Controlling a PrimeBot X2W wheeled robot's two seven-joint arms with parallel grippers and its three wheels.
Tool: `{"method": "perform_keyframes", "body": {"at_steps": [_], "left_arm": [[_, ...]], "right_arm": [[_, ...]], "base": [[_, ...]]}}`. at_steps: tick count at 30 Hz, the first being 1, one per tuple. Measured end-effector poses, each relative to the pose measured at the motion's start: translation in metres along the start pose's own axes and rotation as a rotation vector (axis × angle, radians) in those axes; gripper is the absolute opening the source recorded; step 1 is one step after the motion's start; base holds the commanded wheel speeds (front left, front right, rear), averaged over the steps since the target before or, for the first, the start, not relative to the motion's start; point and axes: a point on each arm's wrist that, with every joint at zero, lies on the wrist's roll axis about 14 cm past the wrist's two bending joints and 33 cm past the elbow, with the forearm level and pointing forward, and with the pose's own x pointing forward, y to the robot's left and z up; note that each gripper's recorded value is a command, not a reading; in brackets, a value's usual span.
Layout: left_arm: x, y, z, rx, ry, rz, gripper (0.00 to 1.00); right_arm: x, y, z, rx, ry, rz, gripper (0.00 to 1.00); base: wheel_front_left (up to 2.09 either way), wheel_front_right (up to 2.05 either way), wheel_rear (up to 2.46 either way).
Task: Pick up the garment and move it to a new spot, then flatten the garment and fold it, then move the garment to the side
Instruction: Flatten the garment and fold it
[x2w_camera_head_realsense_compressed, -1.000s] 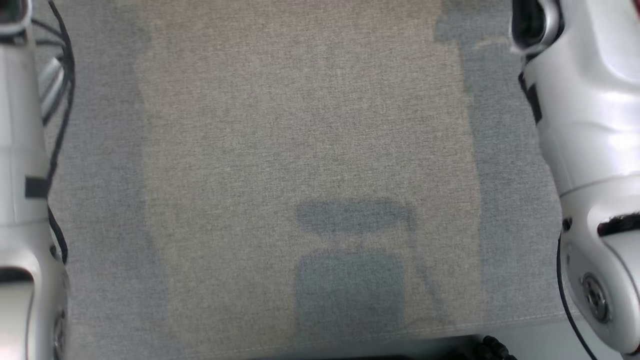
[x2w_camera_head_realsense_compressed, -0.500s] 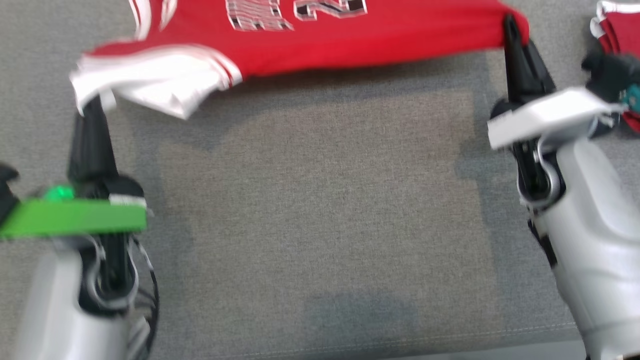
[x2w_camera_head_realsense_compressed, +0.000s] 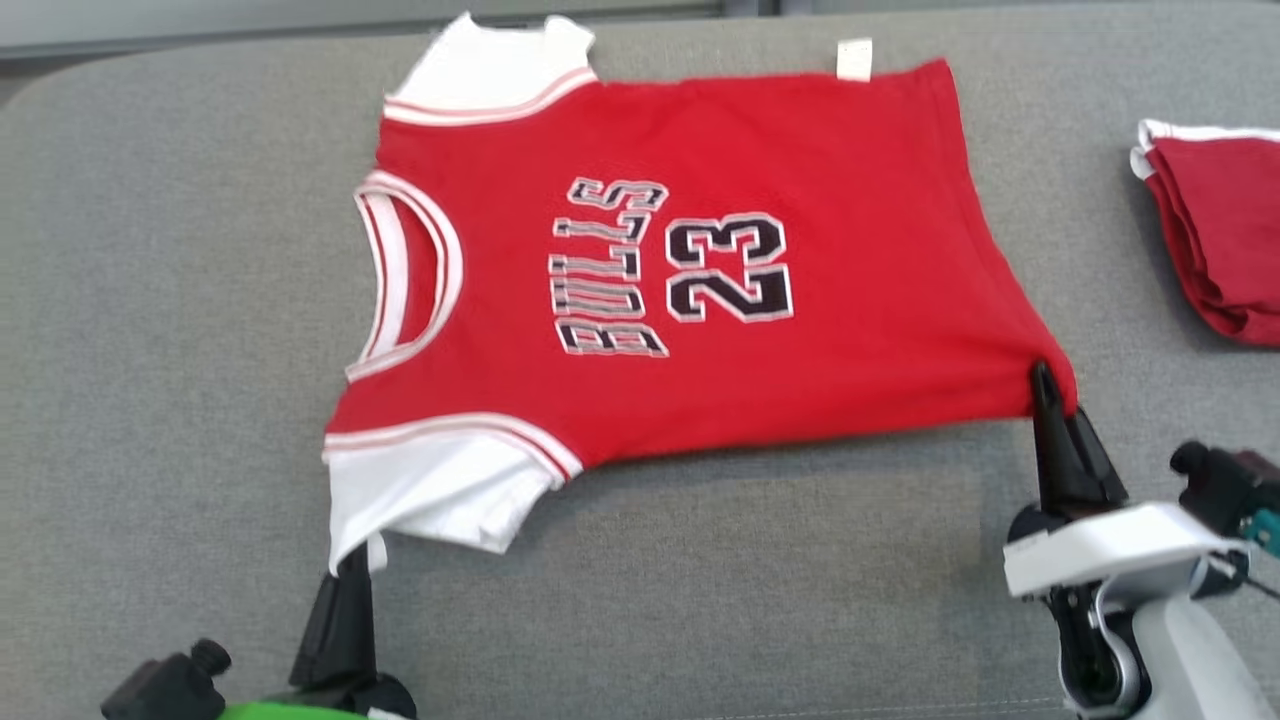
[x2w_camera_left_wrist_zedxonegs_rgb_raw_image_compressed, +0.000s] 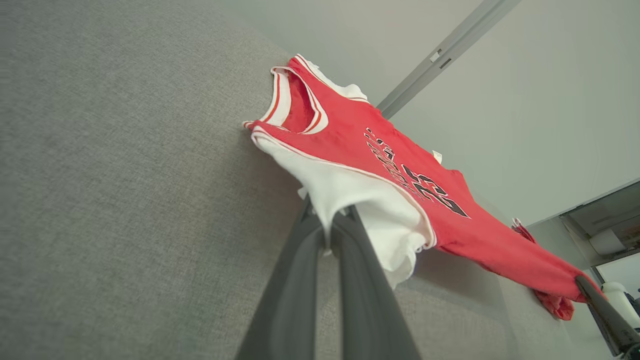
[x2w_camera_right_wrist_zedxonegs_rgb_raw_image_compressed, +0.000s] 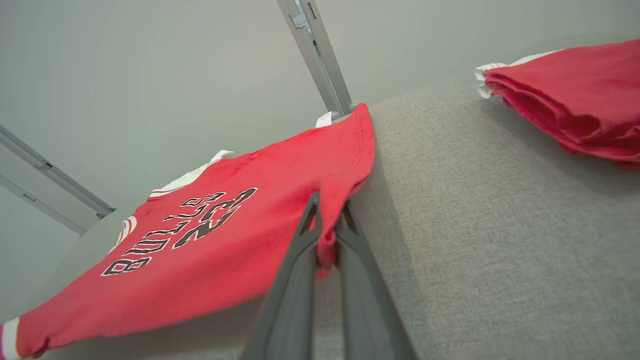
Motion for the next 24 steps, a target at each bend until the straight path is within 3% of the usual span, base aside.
{"method": "perform_keyframes", "body": {"at_steps": [11, 24], "left_arm": [[-0.053, 0.009, -0.006, 0.021, 0.02, 0.037, 0.0], [-0.063, 0.003, -0.006, -0.002, 0.024, 0.019, 0.0]], "right_arm": [[-0.06, 0.007, 0.004, 0.01, 0.026, -0.045, 0.0], [-0.095, -0.002, 0.003, 0.035, 0.064, -0.101, 0.0]], "base": [[0.0, 0.0, 0.0], [0.0, 0.0, 0.0]]}}
